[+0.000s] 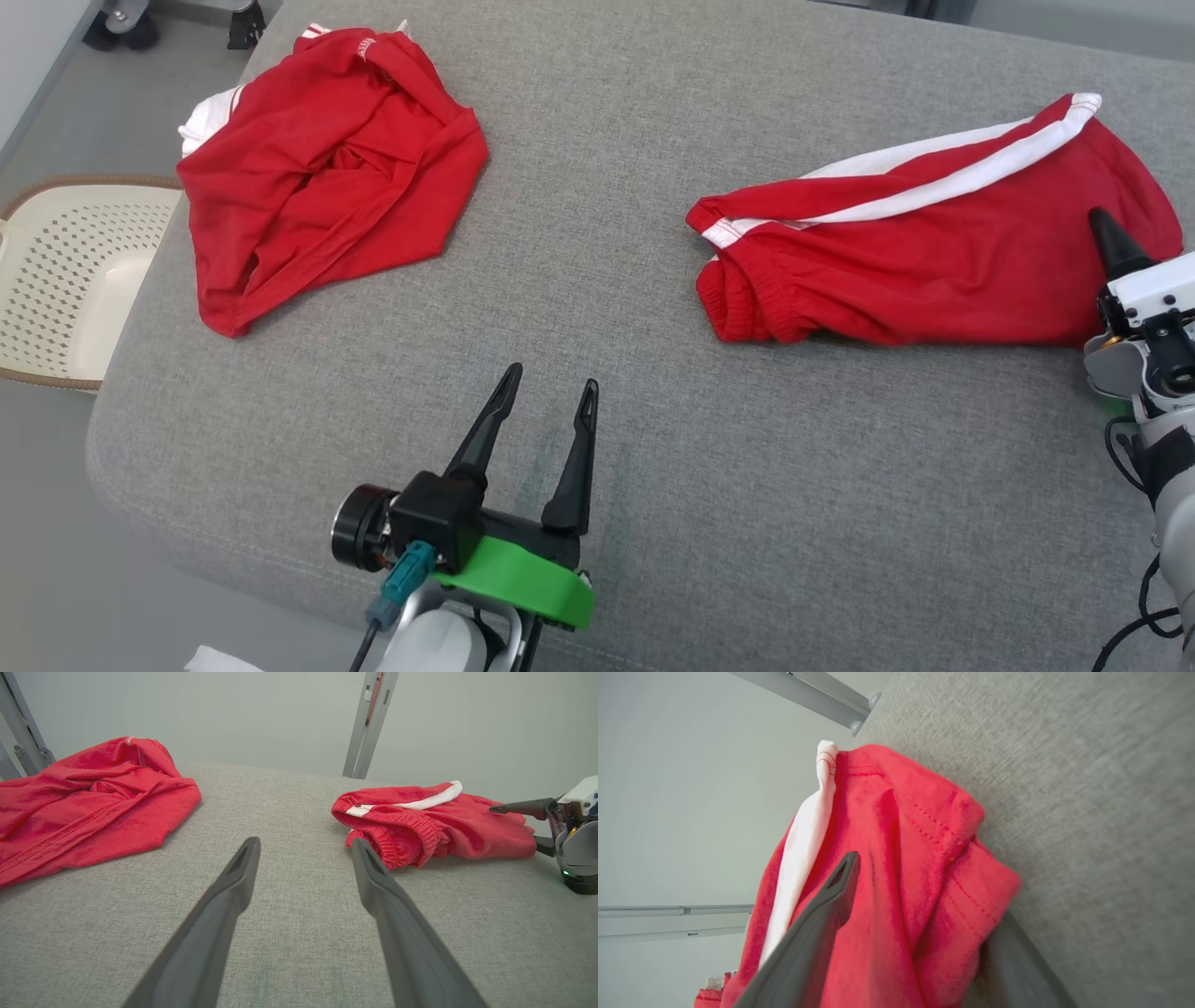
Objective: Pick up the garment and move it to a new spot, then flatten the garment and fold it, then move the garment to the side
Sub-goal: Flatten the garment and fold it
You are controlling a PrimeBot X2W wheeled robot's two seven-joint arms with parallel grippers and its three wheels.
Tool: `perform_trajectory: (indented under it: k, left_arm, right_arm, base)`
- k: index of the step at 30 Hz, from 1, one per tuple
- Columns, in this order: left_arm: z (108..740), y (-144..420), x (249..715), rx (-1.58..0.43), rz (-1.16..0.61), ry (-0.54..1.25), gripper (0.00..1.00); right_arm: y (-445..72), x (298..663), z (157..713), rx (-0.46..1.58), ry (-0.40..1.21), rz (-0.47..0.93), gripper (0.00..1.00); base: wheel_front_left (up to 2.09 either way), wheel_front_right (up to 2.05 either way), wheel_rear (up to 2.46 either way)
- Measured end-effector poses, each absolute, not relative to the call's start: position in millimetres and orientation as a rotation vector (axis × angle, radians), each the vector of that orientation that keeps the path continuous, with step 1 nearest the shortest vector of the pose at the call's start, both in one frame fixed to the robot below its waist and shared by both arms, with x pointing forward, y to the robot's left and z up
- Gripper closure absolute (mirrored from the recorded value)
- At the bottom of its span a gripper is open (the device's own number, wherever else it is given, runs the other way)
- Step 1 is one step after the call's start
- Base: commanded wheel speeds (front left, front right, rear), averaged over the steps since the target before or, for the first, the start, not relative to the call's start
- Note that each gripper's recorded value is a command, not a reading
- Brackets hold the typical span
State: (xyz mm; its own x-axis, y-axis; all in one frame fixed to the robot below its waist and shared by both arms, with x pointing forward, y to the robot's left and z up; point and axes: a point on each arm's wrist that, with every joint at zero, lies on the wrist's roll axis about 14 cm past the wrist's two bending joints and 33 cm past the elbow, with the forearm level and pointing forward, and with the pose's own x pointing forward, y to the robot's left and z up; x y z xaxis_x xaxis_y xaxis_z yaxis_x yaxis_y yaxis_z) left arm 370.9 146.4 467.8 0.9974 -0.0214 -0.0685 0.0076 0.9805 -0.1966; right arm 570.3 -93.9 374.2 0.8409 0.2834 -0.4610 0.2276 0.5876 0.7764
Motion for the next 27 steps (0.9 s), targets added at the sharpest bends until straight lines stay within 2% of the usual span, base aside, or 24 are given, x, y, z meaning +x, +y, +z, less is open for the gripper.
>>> perform_trajectory:
  k: [5, 6, 7, 8, 18, 27]
  left_arm:
    - [466.0, 147.3, 372.0, -0.196, -0.009, 0.076, 0.00]
    - [465.7, 147.2, 372.3, -0.195, -0.008, 0.077, 0.00]
    - [465.9, 147.2, 373.0, -0.194, -0.008, 0.077, 0.00]
    - [466.0, 147.2, 373.5, -0.195, -0.009, 0.076, 0.00]
    - [467.2, 144.3, 375.5, -0.199, -0.017, 0.073, 0.00]
    - [471.6, 143.1, 375.7, -0.200, -0.027, 0.059, 0.00]
  right_arm:
    - [-90.7, 576.6, 373.7, 0.958, 0.592, 0.035, 0.00]
    - [-90.4, 578.3, 374.6, 0.958, 0.590, 0.035, 0.45]
    - [-90.6, 579.3, 374.7, 0.957, 0.587, 0.034, 0.64]
    - [-90.3, 580.1, 375.4, 0.956, 0.585, 0.036, 1.00]
    - [-88.6, 579.6, 384.6, 0.932, 0.561, 0.063, 1.00]
    - [-103.1, 576.1, 402.7, 0.936, 0.444, 0.034, 1.00]
  base:
    - [0.00, 0.00, 0.00]
    - [0.00, 0.00, 0.00]
    - [0.00, 0.00, 0.00]
    - [0.00, 0.00, 0.00]
    - [0.00, 0.00, 0.00]
    - [0.00, 0.00, 0.00]
